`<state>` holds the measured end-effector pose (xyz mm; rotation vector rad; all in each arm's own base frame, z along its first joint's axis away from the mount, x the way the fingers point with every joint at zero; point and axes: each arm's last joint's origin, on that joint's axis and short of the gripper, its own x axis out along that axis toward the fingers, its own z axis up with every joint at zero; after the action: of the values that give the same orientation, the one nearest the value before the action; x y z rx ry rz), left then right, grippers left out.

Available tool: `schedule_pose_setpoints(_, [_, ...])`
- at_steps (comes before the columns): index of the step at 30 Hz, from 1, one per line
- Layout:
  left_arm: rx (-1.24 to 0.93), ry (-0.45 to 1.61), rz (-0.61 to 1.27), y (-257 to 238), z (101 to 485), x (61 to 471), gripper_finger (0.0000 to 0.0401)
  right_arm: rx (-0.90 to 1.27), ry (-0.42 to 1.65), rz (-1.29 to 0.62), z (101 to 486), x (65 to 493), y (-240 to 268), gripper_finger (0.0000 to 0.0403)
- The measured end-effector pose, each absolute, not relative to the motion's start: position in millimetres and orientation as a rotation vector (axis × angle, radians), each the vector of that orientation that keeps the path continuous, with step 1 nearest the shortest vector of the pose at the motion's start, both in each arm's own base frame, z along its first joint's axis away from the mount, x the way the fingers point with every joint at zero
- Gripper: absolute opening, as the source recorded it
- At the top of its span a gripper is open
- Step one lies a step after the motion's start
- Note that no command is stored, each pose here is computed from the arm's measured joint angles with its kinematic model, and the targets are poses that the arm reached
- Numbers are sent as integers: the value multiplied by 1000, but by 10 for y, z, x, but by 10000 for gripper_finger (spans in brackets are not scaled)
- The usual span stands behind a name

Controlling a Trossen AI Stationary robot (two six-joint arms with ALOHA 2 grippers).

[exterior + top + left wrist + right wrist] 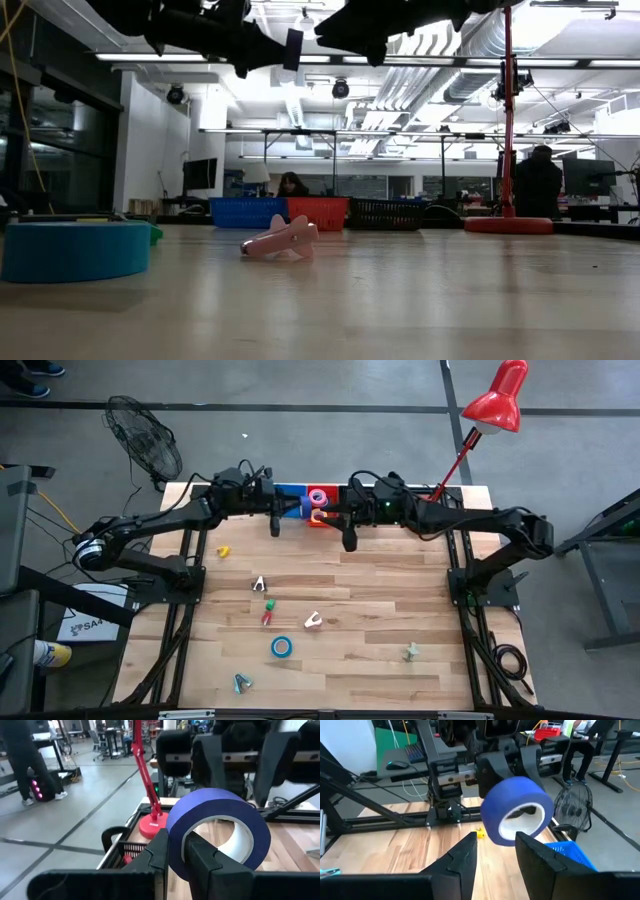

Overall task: Pick and place Stapler, Stapler remover, tape
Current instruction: Put the blue tape into the red basket

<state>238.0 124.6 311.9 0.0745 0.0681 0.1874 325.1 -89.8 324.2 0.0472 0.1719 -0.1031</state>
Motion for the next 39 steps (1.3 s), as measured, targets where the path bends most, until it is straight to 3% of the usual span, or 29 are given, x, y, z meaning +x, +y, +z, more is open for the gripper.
schedule_pose_setpoints(11, [81,44,162,1239,3142,2383,33,25,141,-99,3262,3267,-902,131])
schedule_pose_setpoints(24, [105,-25,148,1234,3213,2384,33,26,129,-102,3272,3270,-904,214])
schedule_pose_setpoints(39, [133,-50,133,1229,3239,2384,33,-13,53,-51,3284,3356,-836,214])
